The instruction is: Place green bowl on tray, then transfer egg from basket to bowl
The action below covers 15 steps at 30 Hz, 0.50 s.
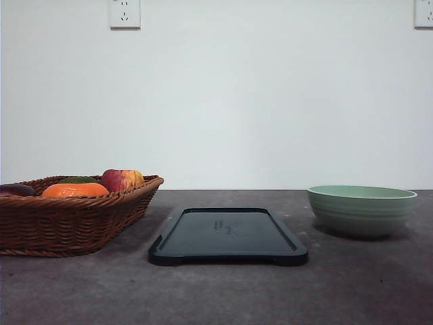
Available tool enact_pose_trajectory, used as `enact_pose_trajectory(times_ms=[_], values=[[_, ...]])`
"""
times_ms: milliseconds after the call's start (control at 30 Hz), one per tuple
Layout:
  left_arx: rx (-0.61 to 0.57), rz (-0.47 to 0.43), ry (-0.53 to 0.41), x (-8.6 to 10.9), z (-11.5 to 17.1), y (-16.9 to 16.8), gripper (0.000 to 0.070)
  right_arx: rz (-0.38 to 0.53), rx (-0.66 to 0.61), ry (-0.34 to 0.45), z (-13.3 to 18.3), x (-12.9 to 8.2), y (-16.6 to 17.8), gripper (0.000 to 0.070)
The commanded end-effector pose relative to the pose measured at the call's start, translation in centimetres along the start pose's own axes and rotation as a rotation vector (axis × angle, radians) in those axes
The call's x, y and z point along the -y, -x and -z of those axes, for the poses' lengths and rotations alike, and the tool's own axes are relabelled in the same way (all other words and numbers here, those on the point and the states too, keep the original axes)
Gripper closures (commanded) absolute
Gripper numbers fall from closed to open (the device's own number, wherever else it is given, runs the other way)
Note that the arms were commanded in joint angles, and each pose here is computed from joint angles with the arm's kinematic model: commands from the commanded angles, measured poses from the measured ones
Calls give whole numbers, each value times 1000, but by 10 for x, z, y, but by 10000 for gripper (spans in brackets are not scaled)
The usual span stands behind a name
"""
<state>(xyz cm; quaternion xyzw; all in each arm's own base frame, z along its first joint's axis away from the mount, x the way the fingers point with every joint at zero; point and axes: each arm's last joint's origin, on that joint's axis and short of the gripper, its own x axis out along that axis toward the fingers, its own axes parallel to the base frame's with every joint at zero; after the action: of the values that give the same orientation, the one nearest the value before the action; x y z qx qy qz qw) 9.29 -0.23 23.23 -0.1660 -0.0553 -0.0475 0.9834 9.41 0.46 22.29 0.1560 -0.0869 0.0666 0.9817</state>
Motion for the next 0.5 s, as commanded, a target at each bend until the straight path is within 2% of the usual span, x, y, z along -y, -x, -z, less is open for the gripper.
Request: enact_pose_trajectory(times_ms=[0,300,467], values=[[-8,-10,-22,3,-9,-2,691,-4,-7,14,-6,-2,-2,693],[-225,-61,-39,10,-33,-20,691,-56,-209,21,-23,-9,-21,693],[-366,-33,-50,15,-44,-32,691,-40,-343,55,-32,-12,-33,693]])
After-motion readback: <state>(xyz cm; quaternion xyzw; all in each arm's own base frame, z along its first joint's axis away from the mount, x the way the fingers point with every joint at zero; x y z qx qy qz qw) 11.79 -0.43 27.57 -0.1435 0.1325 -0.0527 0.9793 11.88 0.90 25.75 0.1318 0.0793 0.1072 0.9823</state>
